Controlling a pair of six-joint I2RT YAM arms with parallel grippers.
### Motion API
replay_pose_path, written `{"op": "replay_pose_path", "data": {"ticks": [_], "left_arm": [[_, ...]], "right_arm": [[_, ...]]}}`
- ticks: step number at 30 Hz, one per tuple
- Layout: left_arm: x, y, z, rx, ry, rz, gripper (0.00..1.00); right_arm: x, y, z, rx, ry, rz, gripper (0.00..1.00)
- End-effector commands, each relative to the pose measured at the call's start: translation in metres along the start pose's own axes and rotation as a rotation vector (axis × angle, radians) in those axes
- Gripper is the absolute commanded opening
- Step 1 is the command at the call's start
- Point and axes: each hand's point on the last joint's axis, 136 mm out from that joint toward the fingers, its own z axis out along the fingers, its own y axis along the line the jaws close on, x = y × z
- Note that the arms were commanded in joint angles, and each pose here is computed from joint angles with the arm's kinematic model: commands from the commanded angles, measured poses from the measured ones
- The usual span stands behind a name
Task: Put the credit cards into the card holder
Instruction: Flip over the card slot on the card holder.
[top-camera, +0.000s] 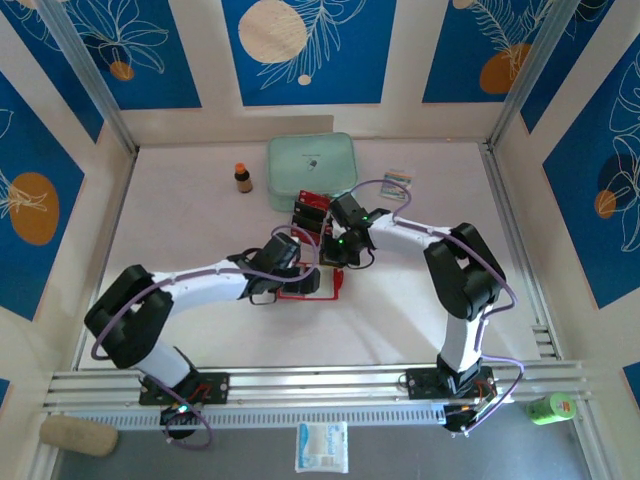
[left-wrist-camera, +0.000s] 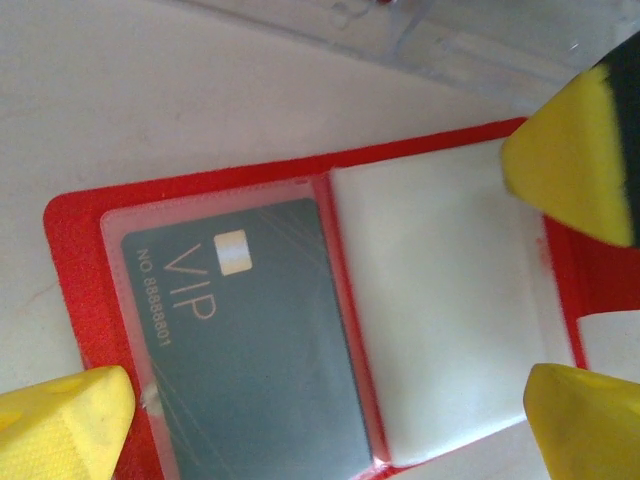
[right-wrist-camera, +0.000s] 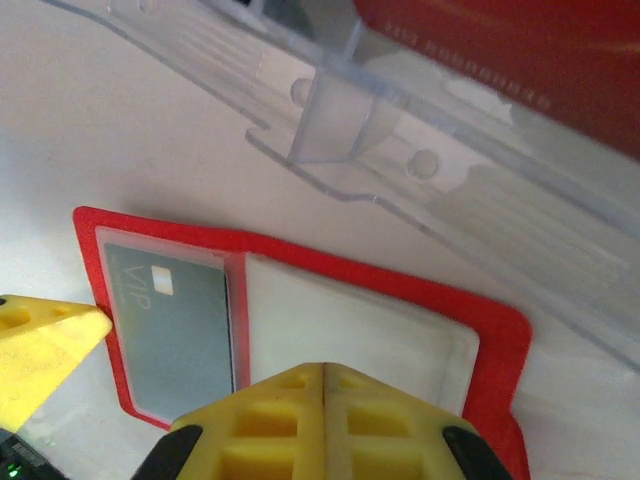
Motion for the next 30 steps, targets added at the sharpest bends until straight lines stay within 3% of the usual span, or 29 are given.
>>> {"op": "replay_pose_path", "data": {"ticks": [1, 15, 25, 30], "left_arm": [[0.009, 0.008, 0.008, -0.026, 0.011, 0.010, 1.00], [0.014, 0.012, 0.011, -0.032, 0.010, 0.024, 1.00], [0.018, 0.015, 0.011, -0.036, 0.014, 0.023, 1.00], [0.021, 0.017, 0.011, -0.038, 0.017, 0.021, 1.00]], "right_arm": [[0.008, -0.002, 0.006, 0.013, 0.048, -0.005, 0.00], [0.022, -0.007, 0.018, 0.038, 0.068, -0.007, 0.00], [0.005, 0.014, -0.025, -0.002, -0.102, -0.074, 0.00], [0.012, 0.015, -0.034, -0.002, -0.135, -0.075, 0.00]]}}
